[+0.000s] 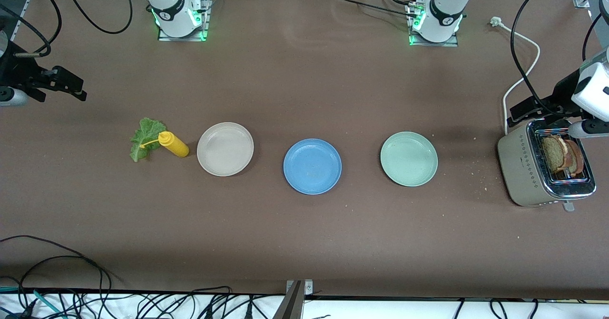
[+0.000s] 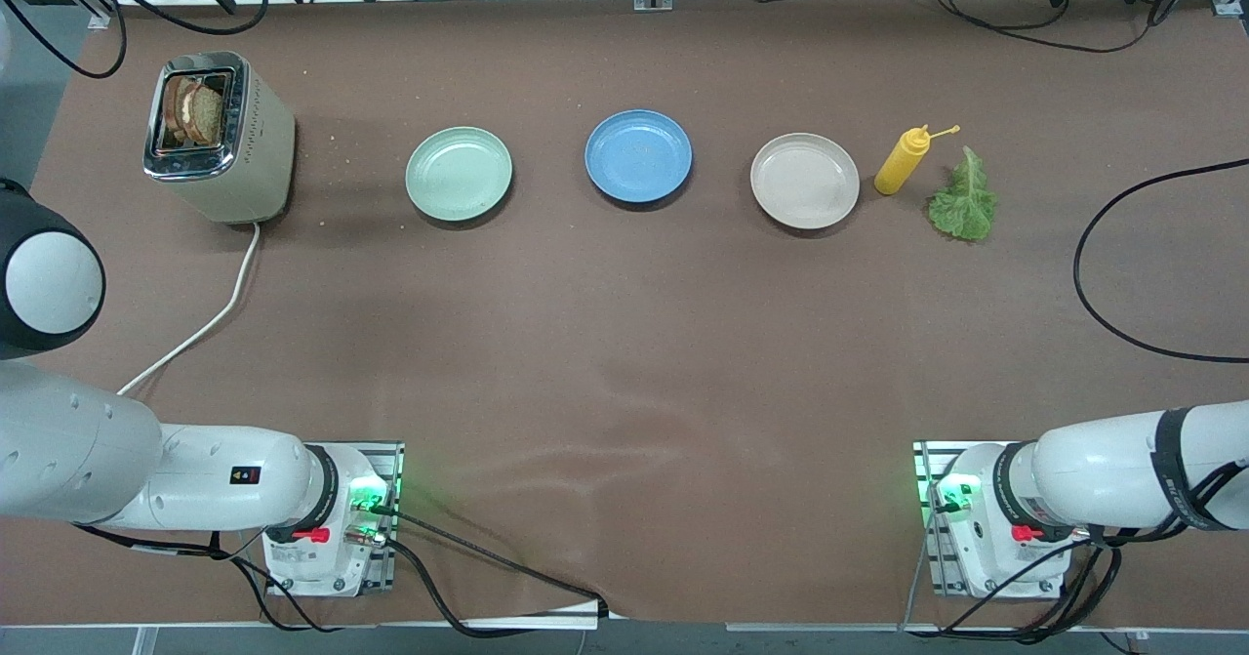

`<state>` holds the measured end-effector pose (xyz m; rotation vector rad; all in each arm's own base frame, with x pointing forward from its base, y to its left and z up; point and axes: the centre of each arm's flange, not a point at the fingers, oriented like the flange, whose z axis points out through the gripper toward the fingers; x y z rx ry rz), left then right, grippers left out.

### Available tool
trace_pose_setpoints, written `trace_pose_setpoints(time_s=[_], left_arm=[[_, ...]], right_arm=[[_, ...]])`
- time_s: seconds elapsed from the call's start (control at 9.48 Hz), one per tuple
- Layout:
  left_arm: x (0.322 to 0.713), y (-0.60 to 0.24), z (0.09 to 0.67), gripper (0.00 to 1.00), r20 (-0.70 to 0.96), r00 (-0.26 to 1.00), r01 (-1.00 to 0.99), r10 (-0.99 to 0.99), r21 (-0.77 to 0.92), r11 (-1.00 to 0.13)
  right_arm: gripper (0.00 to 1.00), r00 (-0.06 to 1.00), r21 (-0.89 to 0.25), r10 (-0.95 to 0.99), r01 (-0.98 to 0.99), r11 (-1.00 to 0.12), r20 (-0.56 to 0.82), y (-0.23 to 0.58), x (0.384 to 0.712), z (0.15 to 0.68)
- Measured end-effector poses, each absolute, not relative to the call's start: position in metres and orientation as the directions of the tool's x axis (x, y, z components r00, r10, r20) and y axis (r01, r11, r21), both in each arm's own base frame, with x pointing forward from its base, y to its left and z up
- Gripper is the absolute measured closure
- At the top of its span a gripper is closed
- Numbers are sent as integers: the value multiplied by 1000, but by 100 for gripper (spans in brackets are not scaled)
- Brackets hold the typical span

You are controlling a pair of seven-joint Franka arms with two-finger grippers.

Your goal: Make sandwich in blue plate with both arms

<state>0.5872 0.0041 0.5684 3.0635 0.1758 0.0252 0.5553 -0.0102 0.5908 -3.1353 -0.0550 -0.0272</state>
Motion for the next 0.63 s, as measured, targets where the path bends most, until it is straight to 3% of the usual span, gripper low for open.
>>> trace_pose_setpoints(time_s=[0.63], left_arm=[[587,12,570,0,16,992,127,129,73,-989]], right_arm=[[0,999,-5,35,35,-999,17,-10,555,591]])
